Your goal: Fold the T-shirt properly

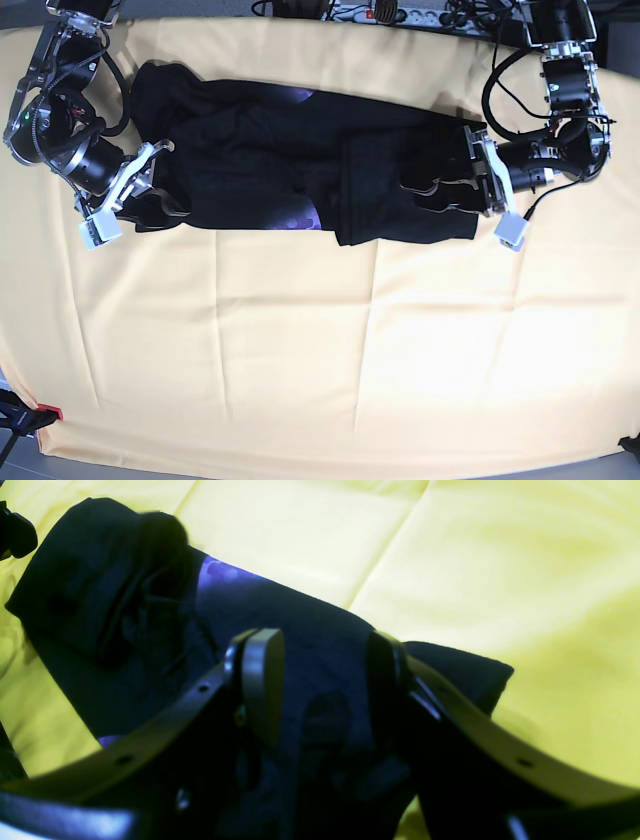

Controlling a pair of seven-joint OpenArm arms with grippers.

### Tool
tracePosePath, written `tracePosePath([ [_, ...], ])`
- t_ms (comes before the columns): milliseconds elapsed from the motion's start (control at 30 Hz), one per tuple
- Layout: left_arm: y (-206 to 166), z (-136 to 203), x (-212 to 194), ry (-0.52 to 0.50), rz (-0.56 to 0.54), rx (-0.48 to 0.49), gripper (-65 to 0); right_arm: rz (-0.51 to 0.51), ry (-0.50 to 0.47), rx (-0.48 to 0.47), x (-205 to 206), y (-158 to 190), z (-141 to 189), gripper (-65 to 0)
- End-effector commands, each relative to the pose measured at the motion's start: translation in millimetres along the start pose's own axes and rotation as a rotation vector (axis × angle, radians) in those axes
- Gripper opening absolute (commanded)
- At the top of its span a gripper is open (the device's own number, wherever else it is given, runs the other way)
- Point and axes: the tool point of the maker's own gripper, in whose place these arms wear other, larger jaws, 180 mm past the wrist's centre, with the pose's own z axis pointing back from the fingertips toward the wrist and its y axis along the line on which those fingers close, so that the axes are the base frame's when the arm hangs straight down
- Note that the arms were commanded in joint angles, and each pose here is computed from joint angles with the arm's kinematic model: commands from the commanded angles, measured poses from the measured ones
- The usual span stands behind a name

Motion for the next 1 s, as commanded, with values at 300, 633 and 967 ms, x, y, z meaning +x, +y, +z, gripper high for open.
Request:
tracePosePath([
  [300,36,8,9,0.019,-0.228,0.211,-65.0,0.041,-0.103,0.047,32,12,10,-35.2],
  [633,87,20,-18,0.073,-0.097,0.397,-65.0,0.010,0.049,-0.286,-3,-36,61,-22.4],
  [967,91,20,-25,0.060,-0.040,0.378,-65.0,-0.217,0.171,-0.251,-79,-6,77,-19.7],
])
